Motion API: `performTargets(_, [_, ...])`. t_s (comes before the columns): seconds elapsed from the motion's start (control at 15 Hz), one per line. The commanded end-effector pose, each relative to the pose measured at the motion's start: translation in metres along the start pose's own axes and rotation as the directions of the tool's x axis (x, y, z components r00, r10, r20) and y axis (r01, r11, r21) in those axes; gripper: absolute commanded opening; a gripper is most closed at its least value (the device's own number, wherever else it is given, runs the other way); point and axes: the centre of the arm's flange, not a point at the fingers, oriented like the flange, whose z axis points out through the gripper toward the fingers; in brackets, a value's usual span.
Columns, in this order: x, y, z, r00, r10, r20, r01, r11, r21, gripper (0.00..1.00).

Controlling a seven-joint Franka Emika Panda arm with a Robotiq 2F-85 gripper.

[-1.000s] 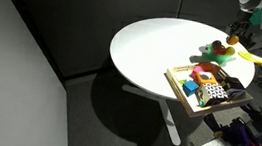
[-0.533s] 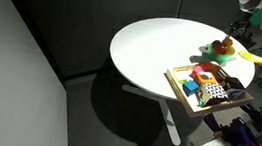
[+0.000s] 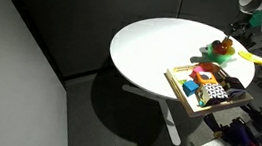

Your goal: Pick up the orange fruit near the banana and place it in the green bowl

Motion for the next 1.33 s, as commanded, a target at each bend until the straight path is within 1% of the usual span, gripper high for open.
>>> performTargets(0.0, [-0.02,-0.004,-0.017,1.0,0.011,0.007,-0.011,1.0,0.02,1.0])
performTargets(0.27, [-0.043,-0.007,-0.031,0.998,0.022,0.061,-0.023,1.0,0.017,1.0])
performTargets(0.53, [-0.071,-0.01,-0.051,0.988,0.01,0.153,-0.014,1.0,0.028,1.0])
performTargets(0.87, [-0.099,-0.017,-0.082,0.978,-0.016,0.207,0.009,0.999,0.038,1.0])
performTargets(1.27, [-0.127,-0.031,-0.114,0.959,-0.057,0.278,0.041,0.997,0.064,1.0])
